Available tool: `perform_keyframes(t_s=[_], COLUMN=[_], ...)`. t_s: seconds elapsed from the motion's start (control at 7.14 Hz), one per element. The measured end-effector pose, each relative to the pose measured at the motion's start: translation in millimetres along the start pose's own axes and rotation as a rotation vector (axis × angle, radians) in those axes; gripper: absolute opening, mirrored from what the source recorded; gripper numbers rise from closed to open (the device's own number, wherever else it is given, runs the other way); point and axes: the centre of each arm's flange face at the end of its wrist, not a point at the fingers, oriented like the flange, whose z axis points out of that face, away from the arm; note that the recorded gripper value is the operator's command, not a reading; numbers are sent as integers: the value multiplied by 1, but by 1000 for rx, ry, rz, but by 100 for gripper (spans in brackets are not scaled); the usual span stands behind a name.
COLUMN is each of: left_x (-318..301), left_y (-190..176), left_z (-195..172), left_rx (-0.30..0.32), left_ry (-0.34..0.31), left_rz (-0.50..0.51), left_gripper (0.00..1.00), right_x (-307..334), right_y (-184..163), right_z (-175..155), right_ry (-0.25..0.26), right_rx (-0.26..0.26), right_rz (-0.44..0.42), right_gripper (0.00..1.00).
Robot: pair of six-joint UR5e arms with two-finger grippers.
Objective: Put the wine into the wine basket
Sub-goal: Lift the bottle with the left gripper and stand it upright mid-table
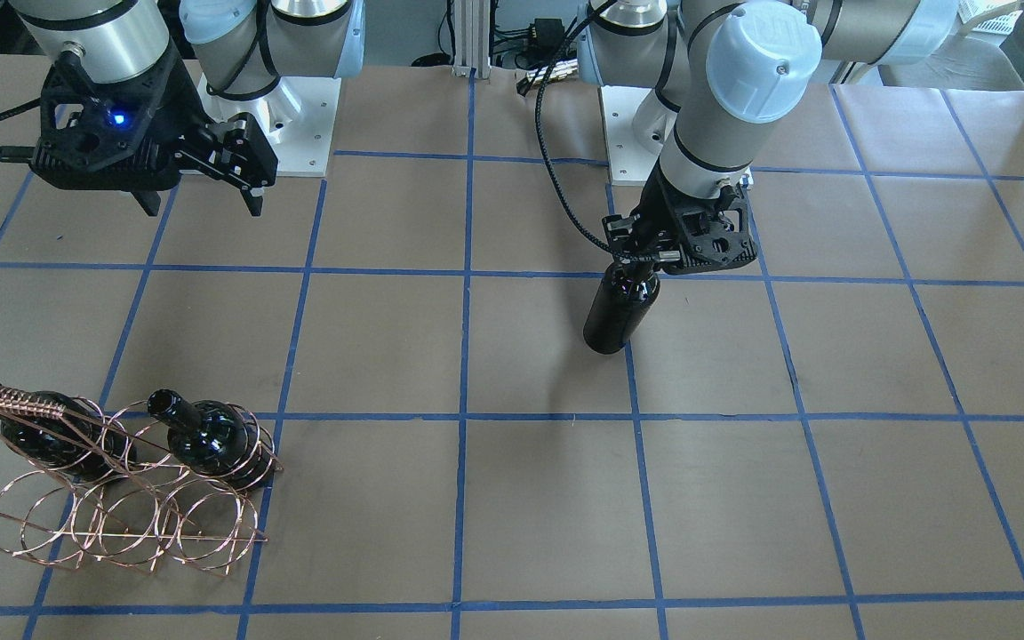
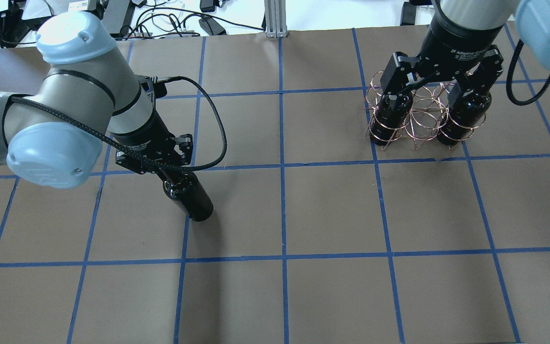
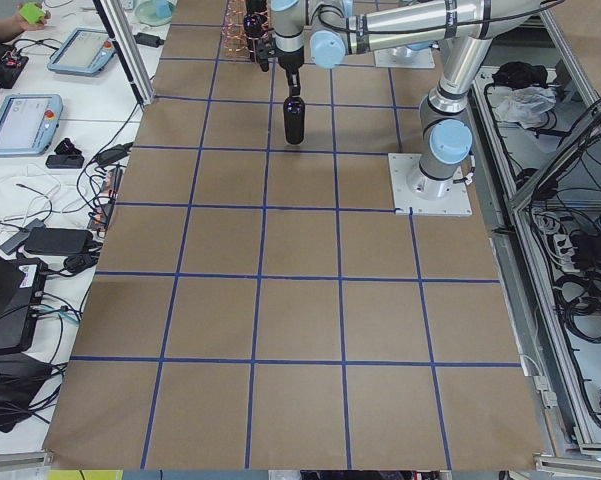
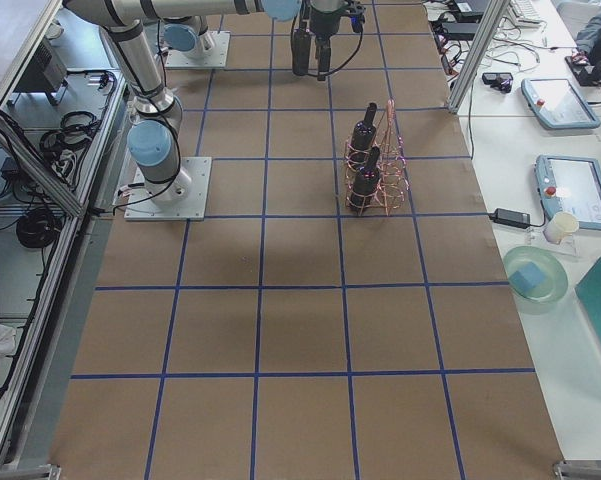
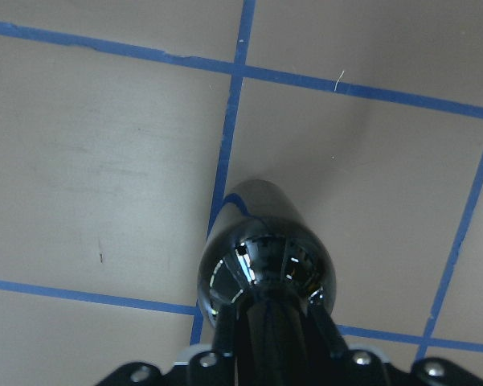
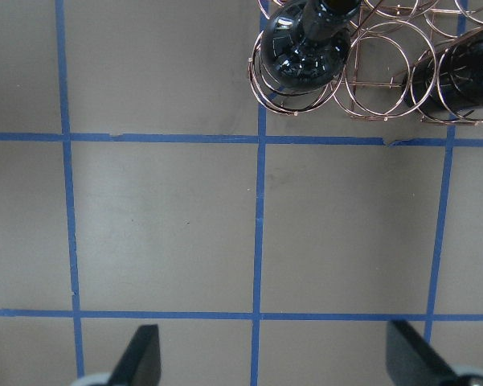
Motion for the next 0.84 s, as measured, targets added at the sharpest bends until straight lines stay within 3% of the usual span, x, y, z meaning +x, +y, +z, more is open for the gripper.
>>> perform_keyframes(t_s=[0.84], left_x=[2], left_y=[12], left_z=[7], left_rx=[-61], left_ry=[-12], left_rz=[16], left_gripper=[0], right_x=[0], right_y=[1], right_z=[-1], right_ry=[0], right_rx=[1], right_rz=[2], right_gripper=[100])
